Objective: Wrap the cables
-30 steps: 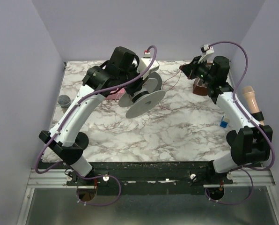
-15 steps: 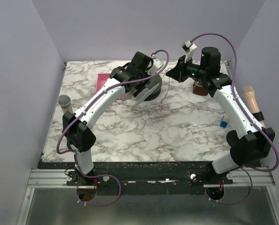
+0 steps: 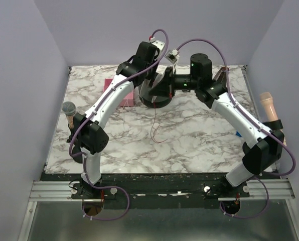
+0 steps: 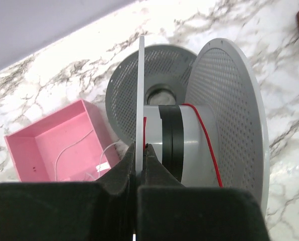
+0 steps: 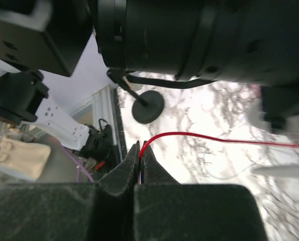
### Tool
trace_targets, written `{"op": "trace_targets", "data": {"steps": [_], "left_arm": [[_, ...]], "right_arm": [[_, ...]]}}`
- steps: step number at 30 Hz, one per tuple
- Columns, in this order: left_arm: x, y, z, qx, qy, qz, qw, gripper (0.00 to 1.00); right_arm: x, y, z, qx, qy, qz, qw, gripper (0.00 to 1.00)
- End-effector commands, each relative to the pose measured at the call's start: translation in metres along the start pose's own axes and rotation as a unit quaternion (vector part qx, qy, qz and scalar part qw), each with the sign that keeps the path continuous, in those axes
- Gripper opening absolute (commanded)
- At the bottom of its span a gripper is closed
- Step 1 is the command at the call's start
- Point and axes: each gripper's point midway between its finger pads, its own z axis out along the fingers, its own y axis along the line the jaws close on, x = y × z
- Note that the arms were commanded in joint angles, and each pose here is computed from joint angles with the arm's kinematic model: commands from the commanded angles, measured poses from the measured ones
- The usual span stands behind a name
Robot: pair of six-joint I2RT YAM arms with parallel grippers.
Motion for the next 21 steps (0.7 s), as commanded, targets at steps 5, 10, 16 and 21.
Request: {"op": "trace_targets", "data": {"steps": [5,10,16,21], "left_arm": [[-0.099,0.021,-0.031,0.027,-0.132,-0.141,0.981,0.00],[-0.133,0.028,-0.071,0.048,-0.179,-0.155,0.970,0.00],[-0.166,0.035,-0.122,0.065,-0.233,-0.140,0.960,0.00],[-0.197,0.036,-0.179,0.082,-0.300,-0.113,0.944,0.00]], "right_arm": [[0.018,0.008,0.038,-0.051,0.000,0.004,0.999,0.01],[0.044,-0.027,0.045,0.009,-0.001,0.008,1.000,0.01],[0.066,-0.046,0.048,0.026,-0.026,-0.032,0.999,0.04],[0.075,-0.057,0.053,0.024,-0.063,-0.070,0.995,0.10]]}}
